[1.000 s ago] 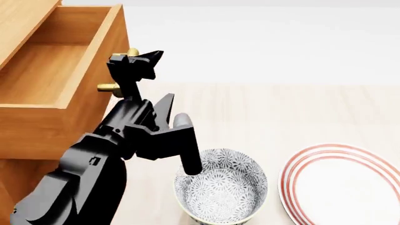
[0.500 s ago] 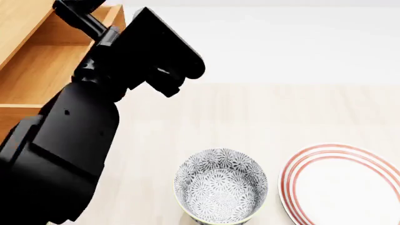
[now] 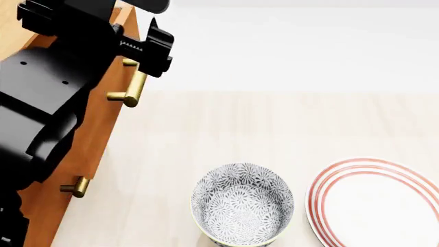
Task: Open the top drawer of the cabinet.
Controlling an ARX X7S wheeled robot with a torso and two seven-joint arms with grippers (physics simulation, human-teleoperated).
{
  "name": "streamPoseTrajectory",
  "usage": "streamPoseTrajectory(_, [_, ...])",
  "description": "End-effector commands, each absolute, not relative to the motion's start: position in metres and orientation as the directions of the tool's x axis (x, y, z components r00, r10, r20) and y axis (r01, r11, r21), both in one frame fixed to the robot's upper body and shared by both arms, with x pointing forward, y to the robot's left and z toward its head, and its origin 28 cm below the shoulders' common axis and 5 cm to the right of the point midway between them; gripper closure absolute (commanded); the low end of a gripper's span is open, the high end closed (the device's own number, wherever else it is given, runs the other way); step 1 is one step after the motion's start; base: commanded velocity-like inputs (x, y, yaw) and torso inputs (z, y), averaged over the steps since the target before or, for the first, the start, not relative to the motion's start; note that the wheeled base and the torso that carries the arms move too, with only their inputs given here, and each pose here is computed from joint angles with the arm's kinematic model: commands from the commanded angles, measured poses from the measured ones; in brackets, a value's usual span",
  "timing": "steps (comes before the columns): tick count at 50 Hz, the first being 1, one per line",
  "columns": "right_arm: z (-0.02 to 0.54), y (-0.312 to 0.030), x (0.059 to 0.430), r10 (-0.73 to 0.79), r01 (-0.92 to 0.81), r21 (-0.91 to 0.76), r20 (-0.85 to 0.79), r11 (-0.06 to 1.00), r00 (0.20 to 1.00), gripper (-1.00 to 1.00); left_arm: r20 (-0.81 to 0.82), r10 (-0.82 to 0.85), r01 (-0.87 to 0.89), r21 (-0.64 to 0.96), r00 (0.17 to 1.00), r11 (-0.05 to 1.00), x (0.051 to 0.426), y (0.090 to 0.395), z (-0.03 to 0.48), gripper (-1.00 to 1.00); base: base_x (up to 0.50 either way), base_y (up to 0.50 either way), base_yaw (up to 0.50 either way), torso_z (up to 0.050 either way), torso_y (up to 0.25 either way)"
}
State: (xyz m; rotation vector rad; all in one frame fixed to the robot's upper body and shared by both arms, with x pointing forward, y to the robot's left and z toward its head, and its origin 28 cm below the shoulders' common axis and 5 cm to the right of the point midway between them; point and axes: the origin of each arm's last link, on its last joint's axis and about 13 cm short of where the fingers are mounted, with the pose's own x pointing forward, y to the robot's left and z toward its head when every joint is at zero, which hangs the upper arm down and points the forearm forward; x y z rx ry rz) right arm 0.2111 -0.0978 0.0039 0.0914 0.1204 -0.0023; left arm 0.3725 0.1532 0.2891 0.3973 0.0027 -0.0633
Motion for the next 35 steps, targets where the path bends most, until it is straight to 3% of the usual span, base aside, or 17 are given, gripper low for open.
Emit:
streamPoseTrajectory(1, [0.006, -0.097, 0.214, 0.000, 0.010, 0.094, -0.102, 0.996, 0.995, -1.00, -0.067, -0.083, 0.099, 0.278, 0.994, 0.956, 0.375, 0.153, 0.291, -1.00, 0.00, 0.00, 0.00, 0.000, 0.000])
streamPoseTrajectory(27, [0.004, -0.096, 0.213, 0.008, 0.002, 0.093, -0.109, 0.996, 0.994, -1.00, -0.210, -0.032, 0.061, 0.133, 0.977, 0.989, 0.379, 0.155, 0.297, -1.00, 0.00, 0.00, 0.00, 0.000, 0.000])
streamPoseTrajectory(35, [0.005, -0.096, 0.212, 0.011, -0.001, 0.093, -0.110, 0.996, 0.994, -1.00, -0.256, -0.051, 0.057, 0.018, 0.965, 0.998, 0.379, 0.155, 0.311, -1.00, 0.00, 0.00, 0.00, 0.000, 0.000])
